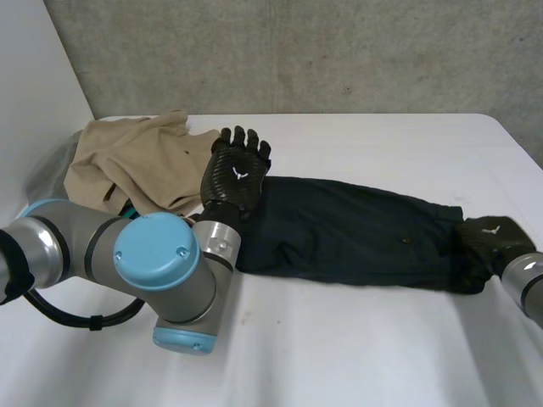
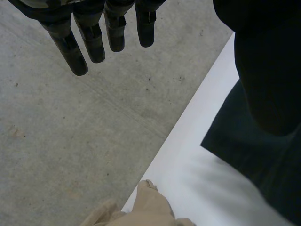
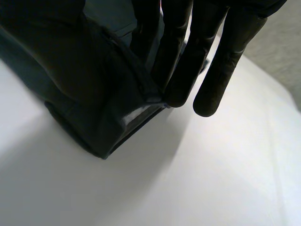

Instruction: Fold the laundry.

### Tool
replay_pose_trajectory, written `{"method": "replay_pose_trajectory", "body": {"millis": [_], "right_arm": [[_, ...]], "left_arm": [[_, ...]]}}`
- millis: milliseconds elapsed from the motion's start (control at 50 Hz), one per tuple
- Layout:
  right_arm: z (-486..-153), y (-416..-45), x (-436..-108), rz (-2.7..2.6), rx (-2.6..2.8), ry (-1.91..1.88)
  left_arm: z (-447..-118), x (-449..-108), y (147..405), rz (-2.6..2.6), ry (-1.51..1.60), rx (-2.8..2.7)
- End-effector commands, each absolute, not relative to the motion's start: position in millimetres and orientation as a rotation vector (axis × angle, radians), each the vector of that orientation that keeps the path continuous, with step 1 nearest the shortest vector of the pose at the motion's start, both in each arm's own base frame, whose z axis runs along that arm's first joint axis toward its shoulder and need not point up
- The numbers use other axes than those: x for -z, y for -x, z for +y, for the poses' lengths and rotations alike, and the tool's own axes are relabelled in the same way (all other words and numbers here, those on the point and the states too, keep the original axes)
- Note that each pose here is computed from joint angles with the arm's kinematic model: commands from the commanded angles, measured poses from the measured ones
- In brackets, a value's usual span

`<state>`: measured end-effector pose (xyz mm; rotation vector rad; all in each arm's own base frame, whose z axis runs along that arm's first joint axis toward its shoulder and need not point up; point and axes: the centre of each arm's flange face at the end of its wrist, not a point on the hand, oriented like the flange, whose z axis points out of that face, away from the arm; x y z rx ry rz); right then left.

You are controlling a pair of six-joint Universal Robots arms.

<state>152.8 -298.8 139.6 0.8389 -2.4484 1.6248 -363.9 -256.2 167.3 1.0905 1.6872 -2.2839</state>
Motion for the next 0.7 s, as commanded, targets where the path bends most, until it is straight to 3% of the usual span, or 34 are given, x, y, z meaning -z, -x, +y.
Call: {"method": "replay_pose_trajectory", "body": {"millis": [20, 80, 180, 320, 440, 560, 700], "right_arm": [[-304.8, -125.5, -176.6, -2.205, -1.608, -0.896], [-308.8, -108.2, -180.2, -2.111, -1.505, -0.962], [-315.5, -111.4, -190.0, -1.956, -1.477, -1.094], [-285.0, -217.9, -217.5, -1.649, -1.807, -1.516], [-236.5, -290.1, -186.6, -1.468, -1.99, -1.971], [-185.8, -329.3, -152.2, -1.306, -1.977, -2.302], [-187.9, -332.6, -152.7, -1.397, -1.969, -2.263]], "left_arm": [[-254.2, -181.6, 356.9, 1.675, -1.054, 2.295], [-251.9, -183.7, 351.8, 1.678, -1.052, 2.289], [-249.1, -189.1, 343.1, 1.682, -1.037, 2.284], [-244.4, -189.0, 337.6, 1.717, -1.023, 2.286], [-243.7, -190.5, 336.0, 1.722, -1.014, 2.29], [-245.6, -192.6, 335.0, 1.718, -1.003, 2.293], [-250.5, -201.5, 338.6, 1.691, -0.976, 2.327]]}}
